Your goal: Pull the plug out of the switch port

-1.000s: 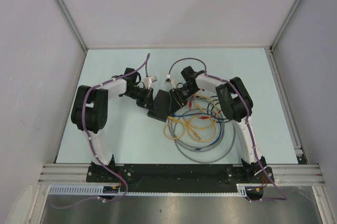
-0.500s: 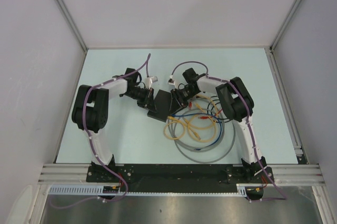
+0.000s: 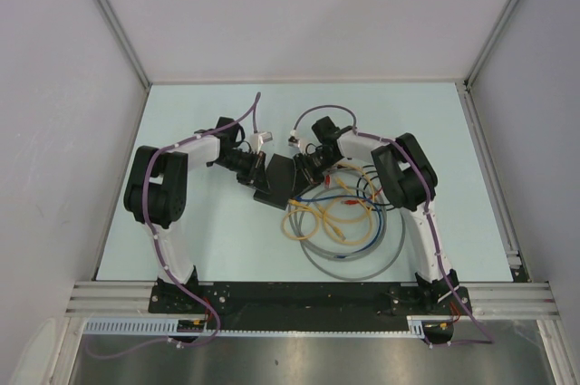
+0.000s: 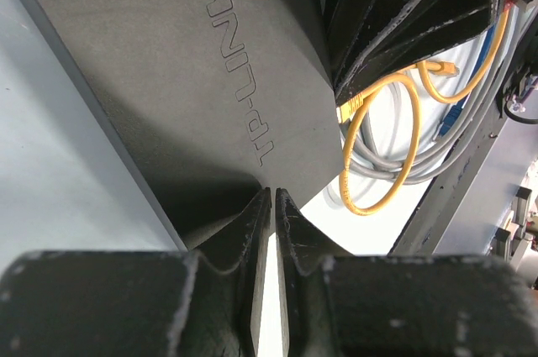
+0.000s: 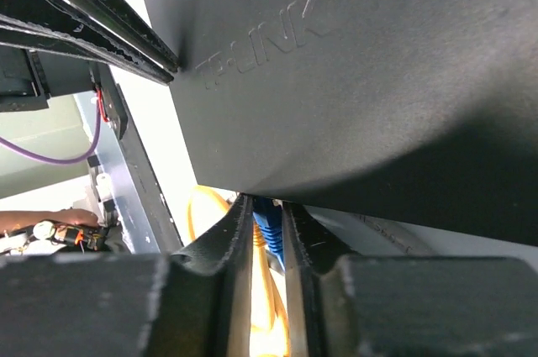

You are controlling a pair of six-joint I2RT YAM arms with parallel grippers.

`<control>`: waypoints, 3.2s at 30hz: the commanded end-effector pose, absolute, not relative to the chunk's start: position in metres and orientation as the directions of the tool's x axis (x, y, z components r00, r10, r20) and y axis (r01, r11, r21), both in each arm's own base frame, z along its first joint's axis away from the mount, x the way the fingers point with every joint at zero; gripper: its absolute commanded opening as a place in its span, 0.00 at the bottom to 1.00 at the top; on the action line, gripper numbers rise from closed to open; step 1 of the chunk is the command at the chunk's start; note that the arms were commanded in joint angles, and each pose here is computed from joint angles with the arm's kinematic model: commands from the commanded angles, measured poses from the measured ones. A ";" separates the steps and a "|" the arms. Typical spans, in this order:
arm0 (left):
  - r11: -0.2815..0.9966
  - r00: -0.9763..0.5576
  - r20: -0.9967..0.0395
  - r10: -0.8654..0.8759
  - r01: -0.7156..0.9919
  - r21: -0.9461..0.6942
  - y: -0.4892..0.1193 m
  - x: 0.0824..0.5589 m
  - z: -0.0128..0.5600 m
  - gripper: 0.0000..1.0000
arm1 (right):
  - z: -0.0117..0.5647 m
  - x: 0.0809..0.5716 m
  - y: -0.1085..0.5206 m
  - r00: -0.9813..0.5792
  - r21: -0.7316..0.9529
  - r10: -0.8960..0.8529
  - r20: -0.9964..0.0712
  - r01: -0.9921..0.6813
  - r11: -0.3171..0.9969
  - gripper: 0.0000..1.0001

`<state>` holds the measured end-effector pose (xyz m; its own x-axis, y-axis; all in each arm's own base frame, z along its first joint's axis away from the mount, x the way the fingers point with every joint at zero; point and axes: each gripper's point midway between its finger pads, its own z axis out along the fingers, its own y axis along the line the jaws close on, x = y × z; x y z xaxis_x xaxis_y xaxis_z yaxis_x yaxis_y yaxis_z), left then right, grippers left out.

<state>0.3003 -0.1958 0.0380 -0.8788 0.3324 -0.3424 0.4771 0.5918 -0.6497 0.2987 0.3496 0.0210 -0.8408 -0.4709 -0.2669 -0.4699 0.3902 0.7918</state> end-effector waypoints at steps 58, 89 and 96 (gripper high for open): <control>0.647 -0.720 -0.560 0.410 0.662 -0.377 -0.179 0.347 0.105 0.34 | 0.191 0.467 0.170 -0.591 0.155 -0.369 -0.717 -0.652 0.743 0.59; 0.599 -0.839 -0.408 0.360 0.543 -0.589 -0.175 0.303 0.046 0.02 | 0.057 0.309 0.340 -0.686 0.733 -0.573 -0.448 -0.649 0.203 0.59; 0.624 -0.854 -0.361 0.376 0.521 -0.583 -0.170 0.305 0.024 0.03 | 0.051 0.328 0.360 -0.680 0.722 -0.554 -0.480 -0.665 0.190 0.60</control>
<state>0.2943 -0.1761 0.0401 -0.8745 0.3384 -0.3475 0.4850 0.6000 -0.6362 0.3120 0.3407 0.0437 -0.7220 -0.5695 -0.3930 -0.6064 0.2472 0.7558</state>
